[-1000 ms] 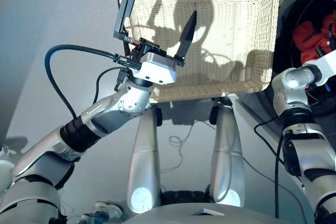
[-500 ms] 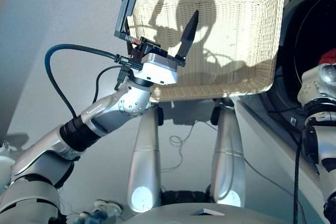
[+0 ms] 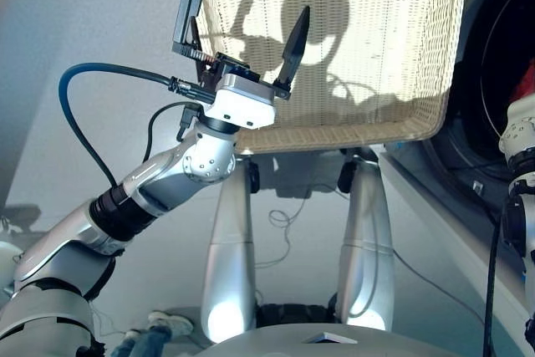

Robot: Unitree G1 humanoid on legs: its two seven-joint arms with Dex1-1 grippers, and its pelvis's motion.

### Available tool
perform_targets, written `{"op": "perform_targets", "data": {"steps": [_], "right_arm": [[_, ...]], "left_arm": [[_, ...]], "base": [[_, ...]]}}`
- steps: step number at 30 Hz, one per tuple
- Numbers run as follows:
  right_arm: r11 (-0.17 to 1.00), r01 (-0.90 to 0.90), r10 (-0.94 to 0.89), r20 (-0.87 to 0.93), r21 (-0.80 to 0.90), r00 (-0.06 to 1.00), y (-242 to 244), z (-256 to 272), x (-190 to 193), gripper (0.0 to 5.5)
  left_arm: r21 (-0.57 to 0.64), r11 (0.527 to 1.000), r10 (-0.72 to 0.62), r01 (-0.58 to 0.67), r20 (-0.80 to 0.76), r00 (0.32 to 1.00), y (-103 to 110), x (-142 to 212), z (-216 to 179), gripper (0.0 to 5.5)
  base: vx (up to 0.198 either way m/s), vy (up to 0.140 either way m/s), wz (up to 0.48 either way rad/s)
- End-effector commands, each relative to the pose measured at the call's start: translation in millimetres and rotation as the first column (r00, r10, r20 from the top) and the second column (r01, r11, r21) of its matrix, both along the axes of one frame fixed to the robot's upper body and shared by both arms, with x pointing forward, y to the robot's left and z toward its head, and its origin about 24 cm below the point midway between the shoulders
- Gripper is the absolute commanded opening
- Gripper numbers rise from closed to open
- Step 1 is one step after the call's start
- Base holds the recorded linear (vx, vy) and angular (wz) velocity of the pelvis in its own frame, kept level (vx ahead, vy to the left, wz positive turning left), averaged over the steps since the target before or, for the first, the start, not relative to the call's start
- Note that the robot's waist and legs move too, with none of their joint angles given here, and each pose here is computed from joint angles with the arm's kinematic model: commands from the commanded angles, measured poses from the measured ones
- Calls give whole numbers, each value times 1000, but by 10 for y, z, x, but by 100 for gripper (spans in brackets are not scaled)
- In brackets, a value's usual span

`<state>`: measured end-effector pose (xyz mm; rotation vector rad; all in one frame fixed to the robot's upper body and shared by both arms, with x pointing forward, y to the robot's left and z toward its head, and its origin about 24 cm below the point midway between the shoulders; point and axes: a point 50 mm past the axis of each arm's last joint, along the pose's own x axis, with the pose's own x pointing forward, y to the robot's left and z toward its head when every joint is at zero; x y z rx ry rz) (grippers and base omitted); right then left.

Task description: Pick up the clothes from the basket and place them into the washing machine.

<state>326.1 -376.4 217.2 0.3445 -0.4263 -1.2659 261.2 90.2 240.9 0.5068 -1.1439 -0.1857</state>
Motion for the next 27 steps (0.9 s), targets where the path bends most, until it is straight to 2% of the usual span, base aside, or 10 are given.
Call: {"op": "perform_targets", "data": {"steps": [1, 5, 8, 11, 12, 17, 20, 22, 27], "right_arm": [[985, 23, -12, 66, -172, 998, -9, 262, -104, 550], [976, -44, 56, 50, -214, 997, 128, 157, -54, 550], [952, -175, 185, 15, -252, 983, 361, -106, -14, 550], [889, -334, 322, -92, -314, 942, 622, -384, 3, 550], [889, -334, 321, -94, -313, 942, 623, -396, -4, 550], [750, -582, 531, -239, -314, 813, 1077, -888, -63, 550], [629, -717, 623, -358, -299, 696, 1298, -1145, -106, 550], [549, -795, 665, -442, -258, 602, 1419, -1354, -142, 550], [541, -833, 685, -513, -118, 517, 1509, -1790, -295, 550]], "left_arm": [[-80, 990, -110, 117, 86, 990, -50, -241, 167, 550], [-88, 988, -120, 128, 86, 989, -59, -242, 171, 550], [-90, 988, -117, 122, 59, 991, -47, -214, 139, 550], [-73, 991, -115, 114, -3, 993, -41, -147, 40, 550], [-72, 991, -116, 115, -6, 993, -42, -148, 33, 550], [2, 999, -41, 42, -181, 983, 48, 37, -319, 550], [10, 1000, -23, 27, -322, 947, 133, 119, -595, 550], [-32, 999, -42, 31, -452, 891, 193, 169, -827, 550], [70, 997, 61, -24, -601, 797, 349, 235, -1278, 550]], "base": [[0, 0, 0], [0, 0, 0], [0, 0, 0], [0, 0, 0], [0, 0, 0], [24, 17, -34], [86, 27, -59], [111, 15, -45], [118, 10, -31]]}}
